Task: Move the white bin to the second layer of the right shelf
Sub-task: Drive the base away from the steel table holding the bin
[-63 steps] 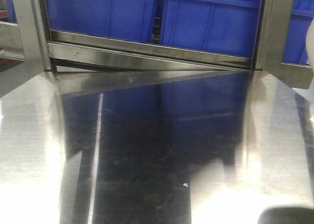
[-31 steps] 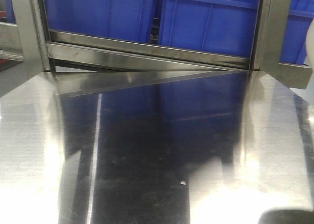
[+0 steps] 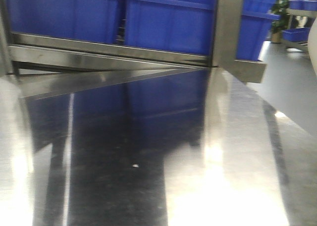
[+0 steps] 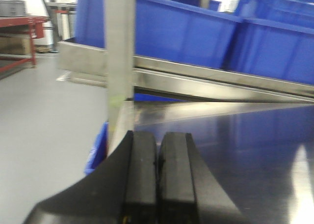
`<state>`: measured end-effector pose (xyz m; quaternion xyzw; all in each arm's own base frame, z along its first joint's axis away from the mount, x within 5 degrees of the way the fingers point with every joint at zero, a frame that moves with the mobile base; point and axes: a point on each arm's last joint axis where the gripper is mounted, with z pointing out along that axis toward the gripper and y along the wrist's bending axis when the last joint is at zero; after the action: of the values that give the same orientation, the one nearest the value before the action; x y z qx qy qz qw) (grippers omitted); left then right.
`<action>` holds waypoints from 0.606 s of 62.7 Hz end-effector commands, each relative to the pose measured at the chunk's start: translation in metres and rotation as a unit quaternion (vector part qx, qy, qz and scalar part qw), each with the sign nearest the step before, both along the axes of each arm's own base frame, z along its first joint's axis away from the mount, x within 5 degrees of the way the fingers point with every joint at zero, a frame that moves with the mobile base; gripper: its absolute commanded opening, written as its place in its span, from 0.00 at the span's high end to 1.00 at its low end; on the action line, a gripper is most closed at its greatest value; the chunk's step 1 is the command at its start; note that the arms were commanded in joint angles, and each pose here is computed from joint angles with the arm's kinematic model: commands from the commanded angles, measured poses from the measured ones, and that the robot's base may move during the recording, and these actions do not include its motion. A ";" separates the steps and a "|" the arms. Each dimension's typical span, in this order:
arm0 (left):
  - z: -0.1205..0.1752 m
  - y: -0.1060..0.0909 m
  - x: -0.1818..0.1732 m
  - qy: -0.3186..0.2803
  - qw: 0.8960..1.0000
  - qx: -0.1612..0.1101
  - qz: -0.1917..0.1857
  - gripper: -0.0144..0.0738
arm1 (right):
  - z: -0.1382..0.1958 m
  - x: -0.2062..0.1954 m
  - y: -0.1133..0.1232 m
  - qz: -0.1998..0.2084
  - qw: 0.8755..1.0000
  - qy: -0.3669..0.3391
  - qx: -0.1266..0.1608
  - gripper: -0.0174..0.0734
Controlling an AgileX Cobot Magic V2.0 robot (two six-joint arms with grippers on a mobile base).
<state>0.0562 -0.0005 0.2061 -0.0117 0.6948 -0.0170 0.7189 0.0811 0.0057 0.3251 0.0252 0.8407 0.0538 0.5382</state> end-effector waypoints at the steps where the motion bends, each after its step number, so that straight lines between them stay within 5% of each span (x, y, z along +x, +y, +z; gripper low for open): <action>1: -0.001 0.001 -0.001 -0.035 0.999 -0.006 0.003 0.74 | 0.016 0.002 -0.001 -0.003 0.998 -0.057 0.001 0.75; 38: -0.001 0.001 -0.001 -0.035 0.999 -0.006 0.003 0.74 | 0.016 0.002 -0.001 -0.003 0.998 -0.057 0.001 0.75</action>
<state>0.0562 -0.0005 0.2061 -0.0117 0.6948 -0.0170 0.7189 0.0811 0.0057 0.3251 0.0245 0.8408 0.0534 0.5382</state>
